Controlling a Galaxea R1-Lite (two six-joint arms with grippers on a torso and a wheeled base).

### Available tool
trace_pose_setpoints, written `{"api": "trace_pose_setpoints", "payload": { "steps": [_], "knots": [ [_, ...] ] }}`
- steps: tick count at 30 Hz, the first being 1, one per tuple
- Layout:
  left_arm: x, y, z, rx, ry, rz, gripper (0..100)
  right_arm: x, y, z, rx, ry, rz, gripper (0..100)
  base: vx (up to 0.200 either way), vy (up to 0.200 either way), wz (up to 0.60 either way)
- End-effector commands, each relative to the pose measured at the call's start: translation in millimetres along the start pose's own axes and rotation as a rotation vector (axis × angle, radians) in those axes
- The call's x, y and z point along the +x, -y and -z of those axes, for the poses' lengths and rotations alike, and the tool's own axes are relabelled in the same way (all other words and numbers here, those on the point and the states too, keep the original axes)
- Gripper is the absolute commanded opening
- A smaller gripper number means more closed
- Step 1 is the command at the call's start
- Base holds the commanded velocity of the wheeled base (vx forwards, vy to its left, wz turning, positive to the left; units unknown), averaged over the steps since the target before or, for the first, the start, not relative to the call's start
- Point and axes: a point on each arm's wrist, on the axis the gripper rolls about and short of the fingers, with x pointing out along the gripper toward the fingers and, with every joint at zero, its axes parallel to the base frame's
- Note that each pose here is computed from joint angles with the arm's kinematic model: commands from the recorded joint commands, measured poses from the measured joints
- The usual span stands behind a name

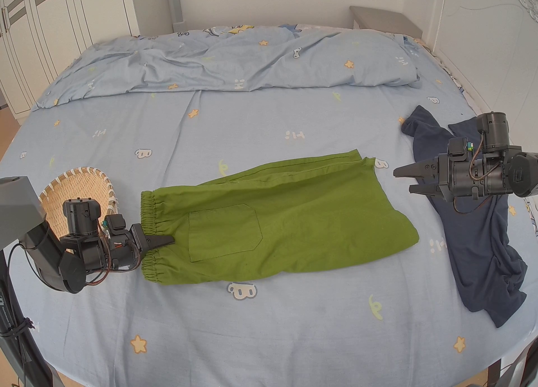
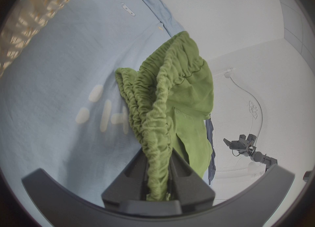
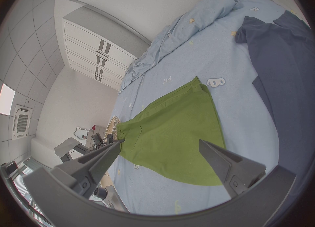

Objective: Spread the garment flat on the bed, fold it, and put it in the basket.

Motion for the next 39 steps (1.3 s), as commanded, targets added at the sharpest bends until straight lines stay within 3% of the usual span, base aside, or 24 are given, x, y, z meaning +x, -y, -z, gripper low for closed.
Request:
{"api": "trace_pose_setpoints", "payload": {
  "steps": [1,8,15,22,34,39],
  "knots": [
    [-8.1,12.1,-4.7,-0.016,0.023,0.019,0,-0.3,-0.1,-1.3,-0.004,0.003,-0.002,100,0.000,0.000,0.00],
    [-27.7,36.0,-18.4,-0.040,0.048,0.041,0,7.5,14.9,-2.9,0.018,-0.005,0.031,100,0.000,0.000,0.00],
    [-25.0,41.2,-27.3,-0.147,-0.062,-0.041,0,35.8,51.0,1.7,0.102,-0.083,0.064,100,0.000,0.000,0.00],
    [-26.7,40.7,-26.3,-0.123,-0.064,-0.044,0,48.4,68.1,-10.8,0.100,-0.161,0.087,100,0.000,0.000,0.00],
    [-24.9,39.9,-23.4,-0.108,-0.075,-0.047,0,73.1,101.2,-24.2,0.111,-0.161,0.097,100,0.000,0.000,0.00],
    [-26.3,38.9,-23.5,-0.097,-0.071,-0.051,0,81.6,102.8,-30.5,0.122,-0.182,0.097,100,0.000,0.000,0.00]
  ]
}}
